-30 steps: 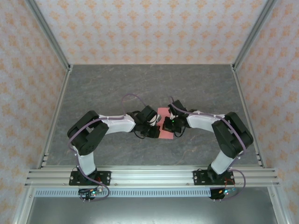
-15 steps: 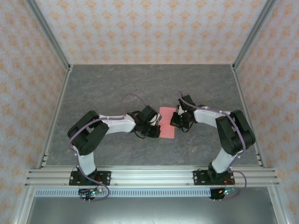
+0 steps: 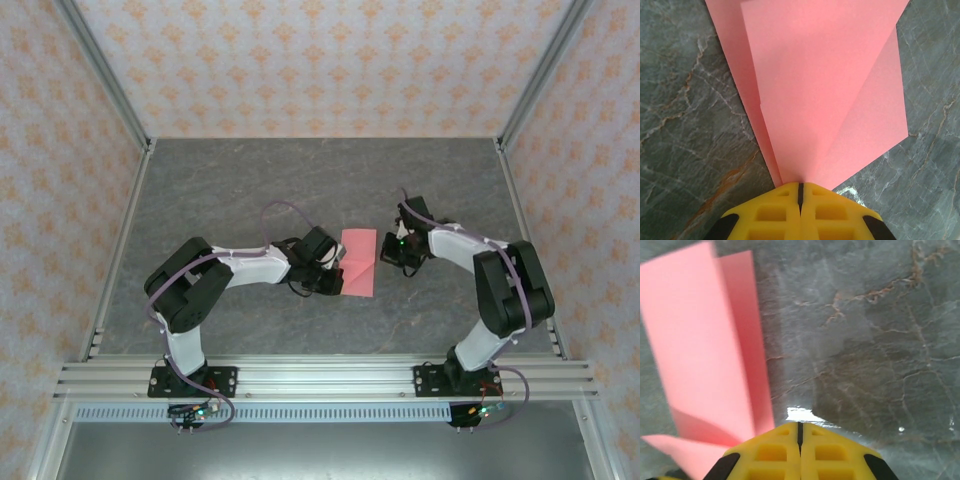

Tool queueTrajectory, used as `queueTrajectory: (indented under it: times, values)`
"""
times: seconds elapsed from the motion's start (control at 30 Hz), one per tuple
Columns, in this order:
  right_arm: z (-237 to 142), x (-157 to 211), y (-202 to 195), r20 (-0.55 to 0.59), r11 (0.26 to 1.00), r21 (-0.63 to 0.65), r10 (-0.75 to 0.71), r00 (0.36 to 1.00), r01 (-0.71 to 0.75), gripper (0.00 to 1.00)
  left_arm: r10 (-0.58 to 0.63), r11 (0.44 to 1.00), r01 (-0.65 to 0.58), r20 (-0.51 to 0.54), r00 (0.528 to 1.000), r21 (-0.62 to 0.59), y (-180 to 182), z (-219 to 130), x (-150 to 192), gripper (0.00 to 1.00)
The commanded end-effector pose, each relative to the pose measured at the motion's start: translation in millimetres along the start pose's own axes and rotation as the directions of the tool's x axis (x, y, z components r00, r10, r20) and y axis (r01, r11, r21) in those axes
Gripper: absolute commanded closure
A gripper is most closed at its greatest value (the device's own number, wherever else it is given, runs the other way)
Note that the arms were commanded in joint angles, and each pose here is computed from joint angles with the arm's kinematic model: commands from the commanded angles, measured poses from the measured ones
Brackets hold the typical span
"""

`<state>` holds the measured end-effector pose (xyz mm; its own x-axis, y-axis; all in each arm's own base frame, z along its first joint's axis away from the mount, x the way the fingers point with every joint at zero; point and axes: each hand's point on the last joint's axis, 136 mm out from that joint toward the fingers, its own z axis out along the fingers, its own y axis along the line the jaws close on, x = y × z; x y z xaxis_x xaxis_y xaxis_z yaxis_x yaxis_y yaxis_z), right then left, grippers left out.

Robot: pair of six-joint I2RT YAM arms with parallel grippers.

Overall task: Fold a paper plane with a square sheet of paper (fold left side to right side)
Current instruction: Fold the triangle a second time at the center of the table.

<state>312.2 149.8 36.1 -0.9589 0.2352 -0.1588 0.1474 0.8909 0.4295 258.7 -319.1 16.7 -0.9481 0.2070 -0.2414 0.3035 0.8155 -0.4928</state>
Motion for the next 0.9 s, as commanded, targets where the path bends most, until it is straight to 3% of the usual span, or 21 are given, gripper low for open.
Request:
queueTrajectory:
  times: [0.0,0.17,0.33,0.6,0.87]
  values:
    - [-17.1,5.3,34.3,0.017,0.995,-0.089,-0.053,0.998,0.055,0.94,-0.056,0.993,0.046,-0.092,0.994,-0.108,26.8,6.3,30.5,0.95]
    - [-13.7,24.1,61.6,0.007,0.984,-0.156,-0.08,0.997,0.08,0.94,-0.055,0.993,0.045,-0.089,0.995,-0.106,25.5,5.8,28.1,0.95]
    - [5.1,33.0,63.2,-0.046,0.985,-0.157,-0.08,0.996,0.072,0.94,-0.05,0.994,0.041,-0.087,0.995,-0.102,23.7,5.4,26.5,0.95]
    - [24.9,33.2,37.8,-0.09,0.998,-0.018,-0.066,0.994,0.065,0.94,-0.032,0.996,0.027,-0.063,0.997,-0.08,11.5,-3.6,15.2,0.94]
    - [29.2,42.0,20.9,-0.128,0.997,0.054,-0.052,0.99,0.059,0.94,0.003,0.999,-0.003,-0.019,1.0,0.049,-28.8,-16.4,-13.4,0.92]
